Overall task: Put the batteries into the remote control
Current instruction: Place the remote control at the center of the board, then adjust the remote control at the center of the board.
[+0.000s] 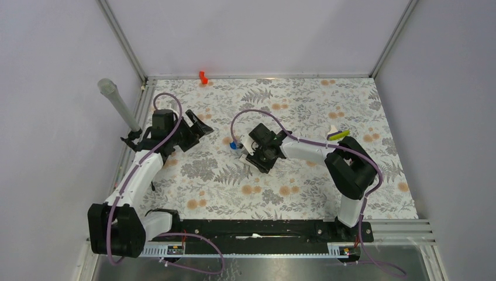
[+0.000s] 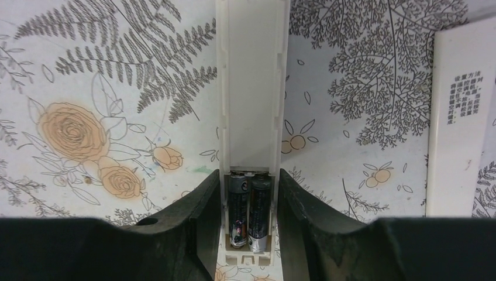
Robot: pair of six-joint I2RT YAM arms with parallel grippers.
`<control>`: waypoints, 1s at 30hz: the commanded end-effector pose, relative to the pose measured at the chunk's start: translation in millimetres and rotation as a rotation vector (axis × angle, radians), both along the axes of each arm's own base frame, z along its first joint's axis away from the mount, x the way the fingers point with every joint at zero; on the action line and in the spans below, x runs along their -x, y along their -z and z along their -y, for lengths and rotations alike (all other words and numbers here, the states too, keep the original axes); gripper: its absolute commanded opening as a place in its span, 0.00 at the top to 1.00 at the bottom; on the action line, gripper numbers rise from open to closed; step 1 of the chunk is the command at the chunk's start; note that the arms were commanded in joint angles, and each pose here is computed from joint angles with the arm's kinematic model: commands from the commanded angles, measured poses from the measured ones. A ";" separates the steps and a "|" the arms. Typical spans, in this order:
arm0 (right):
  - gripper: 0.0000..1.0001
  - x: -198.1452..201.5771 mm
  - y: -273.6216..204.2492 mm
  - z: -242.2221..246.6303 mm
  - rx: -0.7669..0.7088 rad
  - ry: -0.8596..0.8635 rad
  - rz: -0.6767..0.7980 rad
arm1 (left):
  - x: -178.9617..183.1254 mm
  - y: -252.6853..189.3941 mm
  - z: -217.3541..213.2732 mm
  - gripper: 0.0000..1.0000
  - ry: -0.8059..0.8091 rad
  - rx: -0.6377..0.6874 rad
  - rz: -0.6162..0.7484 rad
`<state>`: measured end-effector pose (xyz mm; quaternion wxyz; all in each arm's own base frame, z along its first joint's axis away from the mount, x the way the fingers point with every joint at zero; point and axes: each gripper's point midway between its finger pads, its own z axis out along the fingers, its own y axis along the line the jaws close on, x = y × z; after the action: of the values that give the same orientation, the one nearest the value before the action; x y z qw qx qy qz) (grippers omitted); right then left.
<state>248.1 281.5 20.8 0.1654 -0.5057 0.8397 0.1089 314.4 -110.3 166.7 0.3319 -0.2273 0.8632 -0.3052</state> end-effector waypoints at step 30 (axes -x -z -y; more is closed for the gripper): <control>0.40 -5.7 -47.3 40.3 -0.254 0.599 -0.129 | -35.2 80.1 89.7 0.61 0.171 0.096 -0.096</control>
<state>278.5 248.0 81.5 0.2287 -0.2321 0.9268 0.1867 317.9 -181.9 58.6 0.2001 -0.2070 0.8962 -0.3375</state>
